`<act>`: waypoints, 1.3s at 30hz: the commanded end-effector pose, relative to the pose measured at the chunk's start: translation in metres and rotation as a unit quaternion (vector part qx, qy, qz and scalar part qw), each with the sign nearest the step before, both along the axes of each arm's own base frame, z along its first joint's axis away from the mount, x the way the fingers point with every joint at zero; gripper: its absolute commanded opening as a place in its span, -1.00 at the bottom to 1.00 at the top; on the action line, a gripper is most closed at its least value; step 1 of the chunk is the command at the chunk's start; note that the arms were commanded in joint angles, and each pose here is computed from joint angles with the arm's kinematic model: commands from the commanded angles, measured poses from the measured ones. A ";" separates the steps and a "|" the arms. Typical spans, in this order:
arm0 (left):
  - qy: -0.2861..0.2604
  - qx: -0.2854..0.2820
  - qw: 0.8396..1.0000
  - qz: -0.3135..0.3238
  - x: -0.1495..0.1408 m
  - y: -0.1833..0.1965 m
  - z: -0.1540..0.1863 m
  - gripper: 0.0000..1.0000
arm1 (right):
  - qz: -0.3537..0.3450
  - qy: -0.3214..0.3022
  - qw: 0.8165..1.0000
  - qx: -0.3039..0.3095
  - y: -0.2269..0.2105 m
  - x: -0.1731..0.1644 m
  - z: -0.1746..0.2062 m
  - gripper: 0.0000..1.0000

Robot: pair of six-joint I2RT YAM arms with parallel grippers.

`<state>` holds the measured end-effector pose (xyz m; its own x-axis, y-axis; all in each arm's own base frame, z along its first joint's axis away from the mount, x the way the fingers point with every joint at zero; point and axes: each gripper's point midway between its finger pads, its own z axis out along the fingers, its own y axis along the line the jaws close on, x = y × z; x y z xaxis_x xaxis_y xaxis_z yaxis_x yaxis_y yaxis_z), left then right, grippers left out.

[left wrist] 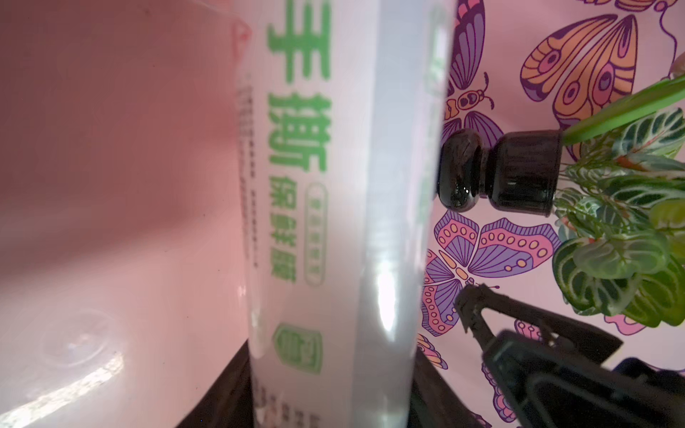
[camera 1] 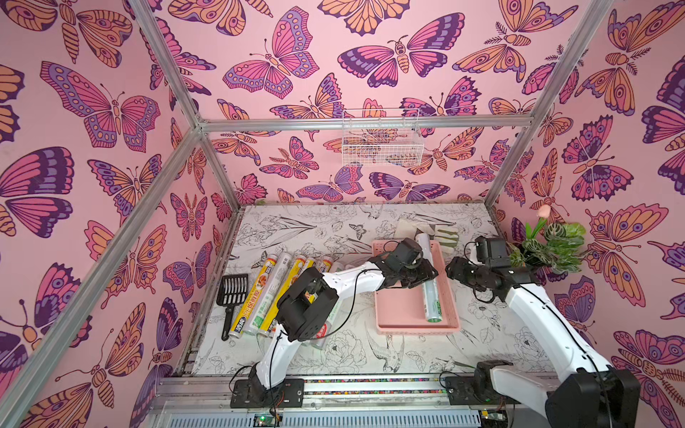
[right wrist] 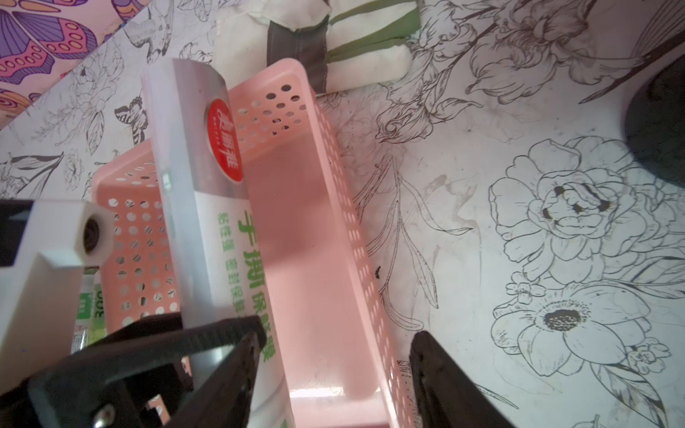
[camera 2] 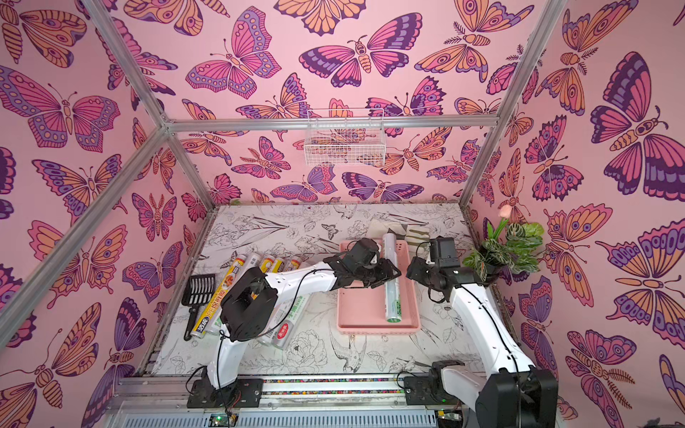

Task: Put the plastic wrap into the basket
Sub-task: Place the plastic wrap in the basket.

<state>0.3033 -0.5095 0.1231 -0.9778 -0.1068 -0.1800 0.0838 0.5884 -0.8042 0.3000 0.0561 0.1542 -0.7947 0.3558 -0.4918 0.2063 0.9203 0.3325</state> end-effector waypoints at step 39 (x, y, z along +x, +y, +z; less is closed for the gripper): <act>0.051 -0.020 0.998 -0.003 0.008 -0.032 -0.043 -0.18 | -0.026 0.059 0.995 0.082 0.011 -0.002 -0.049 0.39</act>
